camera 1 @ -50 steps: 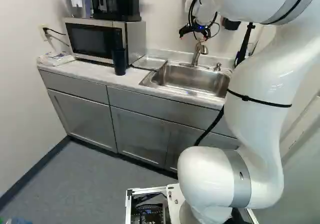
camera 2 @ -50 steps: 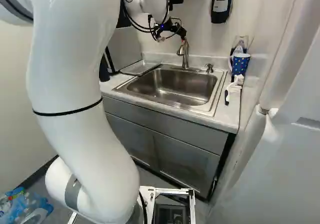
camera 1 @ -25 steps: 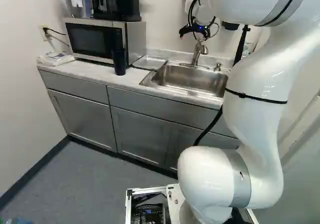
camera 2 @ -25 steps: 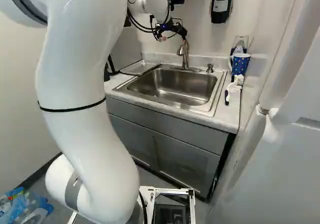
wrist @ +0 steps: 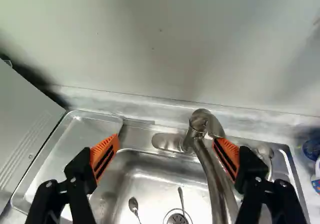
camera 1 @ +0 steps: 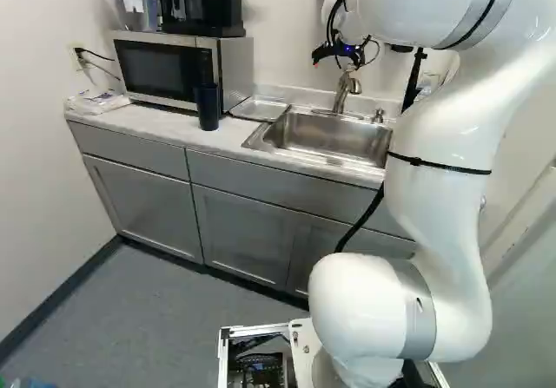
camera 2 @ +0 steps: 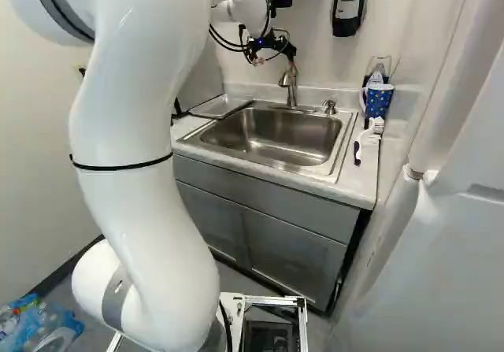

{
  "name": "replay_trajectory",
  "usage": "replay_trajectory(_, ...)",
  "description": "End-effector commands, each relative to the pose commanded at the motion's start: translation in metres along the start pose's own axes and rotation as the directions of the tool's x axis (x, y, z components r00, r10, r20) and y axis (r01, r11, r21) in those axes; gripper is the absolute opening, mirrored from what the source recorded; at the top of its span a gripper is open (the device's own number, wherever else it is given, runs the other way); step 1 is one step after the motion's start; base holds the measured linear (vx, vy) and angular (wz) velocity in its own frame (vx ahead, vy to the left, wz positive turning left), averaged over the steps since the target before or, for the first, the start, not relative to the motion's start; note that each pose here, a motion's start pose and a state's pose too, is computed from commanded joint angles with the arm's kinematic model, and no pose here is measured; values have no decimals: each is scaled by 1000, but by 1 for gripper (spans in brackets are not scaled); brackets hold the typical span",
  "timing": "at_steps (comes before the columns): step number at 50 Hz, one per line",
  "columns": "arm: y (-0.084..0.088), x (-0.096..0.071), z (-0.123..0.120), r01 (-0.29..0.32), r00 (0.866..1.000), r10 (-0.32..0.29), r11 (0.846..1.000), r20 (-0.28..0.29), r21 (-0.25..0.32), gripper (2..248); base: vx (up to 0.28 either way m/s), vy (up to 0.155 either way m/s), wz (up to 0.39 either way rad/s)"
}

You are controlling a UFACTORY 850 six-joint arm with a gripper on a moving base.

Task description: Rinse the cup and place it in the tray

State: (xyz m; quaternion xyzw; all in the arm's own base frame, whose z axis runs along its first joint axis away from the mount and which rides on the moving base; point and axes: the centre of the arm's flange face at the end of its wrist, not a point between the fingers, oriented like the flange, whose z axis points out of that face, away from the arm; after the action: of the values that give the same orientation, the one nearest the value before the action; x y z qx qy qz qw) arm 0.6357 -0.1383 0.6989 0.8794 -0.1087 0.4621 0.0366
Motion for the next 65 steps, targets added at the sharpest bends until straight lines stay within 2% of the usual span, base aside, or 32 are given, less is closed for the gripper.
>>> replay_trajectory(21, -1, 3, 3, 1, 1000, -1, 1000, -9, 1, 247, 0, 0, 0)
replay_trajectory(35, -1, 8, 3, -14, 997, 14, 1000, -72, 6, 247, 0, 0, 0)
replay_trajectory(50, -1, 16, 2, -37, 987, 39, 999, -153, 13, 247, 0, 0, 0)
replay_trajectory(65, -2, 16, 2, -39, 987, 40, 999, -157, 14, 247, 0, 0, 0)
